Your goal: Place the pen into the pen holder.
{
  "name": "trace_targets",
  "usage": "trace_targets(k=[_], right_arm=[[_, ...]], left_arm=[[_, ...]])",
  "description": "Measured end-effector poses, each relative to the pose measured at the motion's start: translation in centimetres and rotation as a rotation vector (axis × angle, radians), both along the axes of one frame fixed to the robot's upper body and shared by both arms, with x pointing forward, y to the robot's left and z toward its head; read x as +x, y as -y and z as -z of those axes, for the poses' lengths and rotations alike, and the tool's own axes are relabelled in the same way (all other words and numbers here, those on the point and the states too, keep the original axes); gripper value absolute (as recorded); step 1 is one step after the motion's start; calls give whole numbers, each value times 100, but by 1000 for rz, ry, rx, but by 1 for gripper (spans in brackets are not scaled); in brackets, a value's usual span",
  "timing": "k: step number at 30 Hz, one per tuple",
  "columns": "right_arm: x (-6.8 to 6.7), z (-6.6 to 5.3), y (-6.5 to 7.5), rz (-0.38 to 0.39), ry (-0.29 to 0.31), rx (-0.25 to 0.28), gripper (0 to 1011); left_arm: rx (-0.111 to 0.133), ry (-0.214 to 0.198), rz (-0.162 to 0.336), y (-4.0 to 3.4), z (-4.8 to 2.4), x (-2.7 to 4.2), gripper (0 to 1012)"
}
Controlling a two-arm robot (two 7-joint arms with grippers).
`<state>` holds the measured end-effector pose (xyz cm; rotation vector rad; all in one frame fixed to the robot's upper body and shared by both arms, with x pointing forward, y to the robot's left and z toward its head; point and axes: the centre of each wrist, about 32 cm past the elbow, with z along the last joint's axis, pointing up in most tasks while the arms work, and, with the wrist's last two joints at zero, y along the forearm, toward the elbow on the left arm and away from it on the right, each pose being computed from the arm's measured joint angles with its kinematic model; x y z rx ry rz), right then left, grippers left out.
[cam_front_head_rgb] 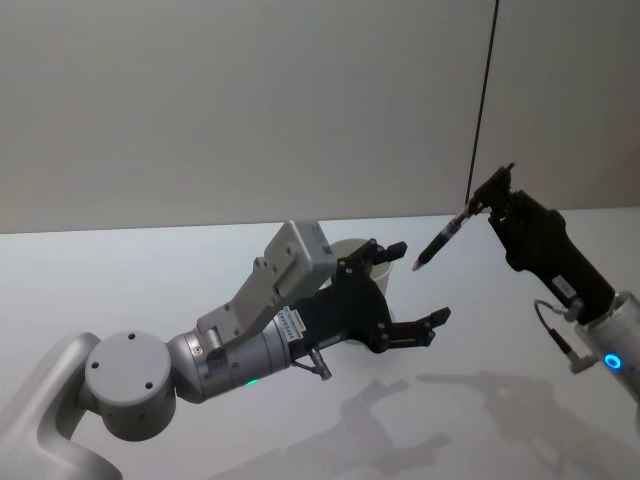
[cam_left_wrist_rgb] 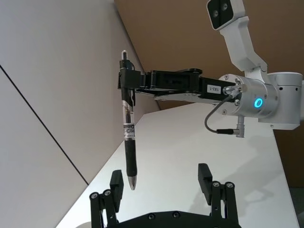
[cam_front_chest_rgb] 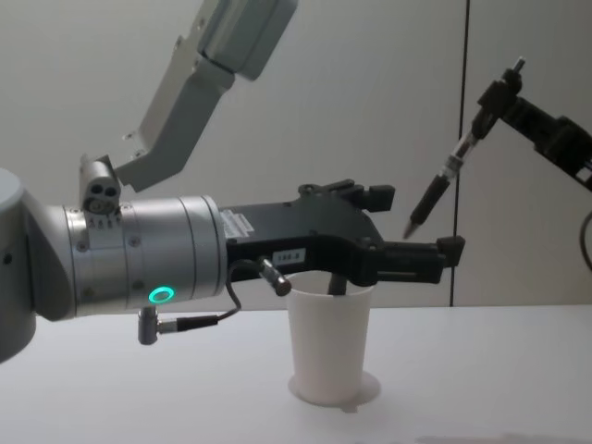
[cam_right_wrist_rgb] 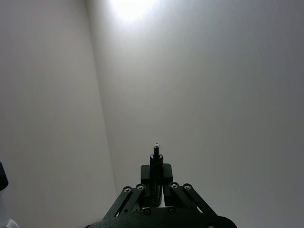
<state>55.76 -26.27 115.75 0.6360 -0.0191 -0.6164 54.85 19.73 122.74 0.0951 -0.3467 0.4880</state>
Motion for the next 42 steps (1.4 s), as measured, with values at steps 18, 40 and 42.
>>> trace_targets(k=[18,40,42], right_arm=[[300,-95,51,-10,-19,-83,132],[566,-60,-109,0,-23,-138,132],[575,-53,-123,4,-21,-140,132]], left_arm=[[0,0,0,0,0,0,1004],[0,0,0,0,0,0,1004],[0,0,0,0,0,0,1004]])
